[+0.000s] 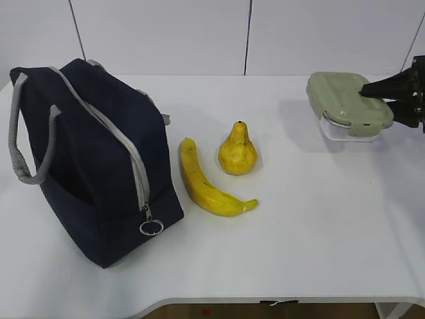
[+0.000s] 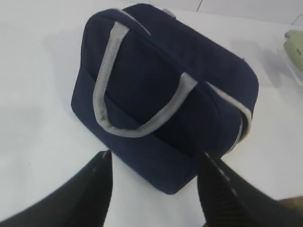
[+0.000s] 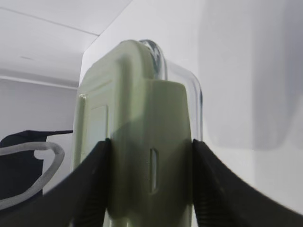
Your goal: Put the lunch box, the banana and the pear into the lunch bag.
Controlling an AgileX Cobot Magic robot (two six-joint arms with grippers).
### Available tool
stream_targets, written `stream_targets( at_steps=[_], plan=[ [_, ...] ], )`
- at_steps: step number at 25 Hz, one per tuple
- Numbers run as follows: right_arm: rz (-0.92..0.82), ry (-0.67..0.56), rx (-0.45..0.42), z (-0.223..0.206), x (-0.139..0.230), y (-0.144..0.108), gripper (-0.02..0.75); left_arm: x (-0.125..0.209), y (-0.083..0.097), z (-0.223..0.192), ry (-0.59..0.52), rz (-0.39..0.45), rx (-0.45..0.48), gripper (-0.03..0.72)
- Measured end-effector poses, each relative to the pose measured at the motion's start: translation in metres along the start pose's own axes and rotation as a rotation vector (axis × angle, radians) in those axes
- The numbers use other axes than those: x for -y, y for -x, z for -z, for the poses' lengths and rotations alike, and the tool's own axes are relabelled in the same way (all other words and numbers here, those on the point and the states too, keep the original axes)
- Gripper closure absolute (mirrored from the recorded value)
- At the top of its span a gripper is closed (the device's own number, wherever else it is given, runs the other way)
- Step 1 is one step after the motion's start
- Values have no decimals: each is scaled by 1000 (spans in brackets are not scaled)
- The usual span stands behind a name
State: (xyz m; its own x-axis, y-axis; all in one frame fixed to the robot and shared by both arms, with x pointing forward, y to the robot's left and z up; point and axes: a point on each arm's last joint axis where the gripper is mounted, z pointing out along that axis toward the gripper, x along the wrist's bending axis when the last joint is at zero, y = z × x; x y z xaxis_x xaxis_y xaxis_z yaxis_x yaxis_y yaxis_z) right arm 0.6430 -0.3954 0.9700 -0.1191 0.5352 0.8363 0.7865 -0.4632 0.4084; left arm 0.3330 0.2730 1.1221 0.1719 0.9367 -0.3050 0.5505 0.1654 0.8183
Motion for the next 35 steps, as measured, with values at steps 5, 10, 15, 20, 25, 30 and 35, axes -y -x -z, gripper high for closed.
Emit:
stream_targets(
  at_steps=[5,10,15,20,25,30,35],
  plan=[
    [27,-34,-19,-12,4,-14,378,-21,0,-23,-32,74,30,150],
    [38,-49,-28,-18,7,-20,378,-30,-1,-56,-69,249,104,115],
    [66,-47,-34,-16,6,-31,378,-35,-5,-92,-131,371,167,113],
    [75,-29,-39,-12,-2,-42,379,-35,-11,-126,-161,424,210,111],
    [100,-20,-46,-11,-13,-57,379,-35,-17,-153,-176,462,239,111],
    [159,-64,-72,-27,-18,-86,379,-30,-22,-168,-204,463,235,111],
    [210,-108,-114,-43,-19,-117,379,-28,-25,-175,-215,451,225,111]
  ],
)
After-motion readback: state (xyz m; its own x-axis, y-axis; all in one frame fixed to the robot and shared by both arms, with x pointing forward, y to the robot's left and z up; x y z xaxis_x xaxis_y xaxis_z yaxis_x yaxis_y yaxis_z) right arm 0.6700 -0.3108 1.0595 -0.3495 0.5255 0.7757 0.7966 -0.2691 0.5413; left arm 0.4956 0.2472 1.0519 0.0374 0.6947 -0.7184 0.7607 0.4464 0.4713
